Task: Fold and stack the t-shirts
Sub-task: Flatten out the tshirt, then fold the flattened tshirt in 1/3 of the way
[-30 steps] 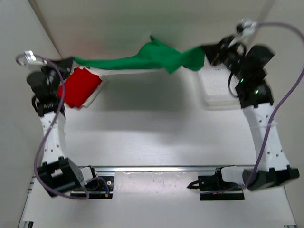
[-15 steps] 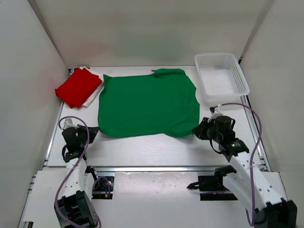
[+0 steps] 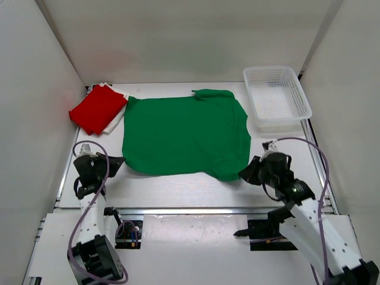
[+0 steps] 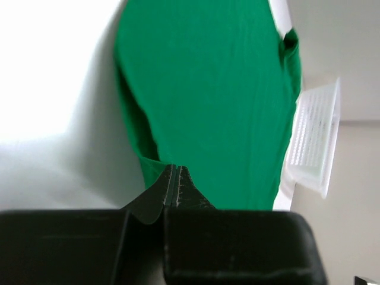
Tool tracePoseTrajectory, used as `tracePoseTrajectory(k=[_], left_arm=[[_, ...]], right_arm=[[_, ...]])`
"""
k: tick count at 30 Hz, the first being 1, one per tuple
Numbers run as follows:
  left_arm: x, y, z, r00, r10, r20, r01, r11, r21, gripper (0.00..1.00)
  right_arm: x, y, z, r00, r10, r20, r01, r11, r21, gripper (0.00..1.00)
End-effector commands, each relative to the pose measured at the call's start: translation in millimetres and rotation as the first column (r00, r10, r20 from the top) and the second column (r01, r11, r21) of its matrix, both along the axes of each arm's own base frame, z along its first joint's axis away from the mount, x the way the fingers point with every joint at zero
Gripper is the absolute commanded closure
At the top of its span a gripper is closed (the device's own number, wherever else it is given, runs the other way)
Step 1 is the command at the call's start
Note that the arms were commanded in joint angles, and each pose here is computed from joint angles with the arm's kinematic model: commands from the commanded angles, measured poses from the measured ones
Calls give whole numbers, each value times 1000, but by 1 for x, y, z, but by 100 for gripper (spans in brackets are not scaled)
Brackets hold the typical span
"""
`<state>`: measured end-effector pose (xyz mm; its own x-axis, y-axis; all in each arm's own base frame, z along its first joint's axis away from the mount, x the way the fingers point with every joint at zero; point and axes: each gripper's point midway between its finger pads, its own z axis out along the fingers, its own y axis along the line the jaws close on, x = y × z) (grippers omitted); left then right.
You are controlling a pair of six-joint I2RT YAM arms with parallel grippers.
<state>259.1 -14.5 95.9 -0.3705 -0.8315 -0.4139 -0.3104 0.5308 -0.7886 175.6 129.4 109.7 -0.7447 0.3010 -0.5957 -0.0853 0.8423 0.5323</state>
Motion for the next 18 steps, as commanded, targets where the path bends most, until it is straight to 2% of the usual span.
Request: tracePoseTrajectory(k=[1,3,6,11,18], left_arm=[[31,11,32,994,59,96,-60,998,10,100],[45,8,33,994,71,85,-73,997,18,100],[65,7,35,994,85,68,-85,996,6,100],[92,17,32,992,116,45,-114,993,-36,100],[133,32,23,988,154,-7,-154,988,-21,100]], right_arm=[[53,-11,24,994,-45,96,47,999,-13,99],[81,-14,27,994,-47,103,45,999,27,100],[120,-25,40,988,-92,123,93,996,2,100],[171,-31,44,983,-139,120,139,990,7,100],[235,-37,52,977,-164,136,166,986,-2,100]])
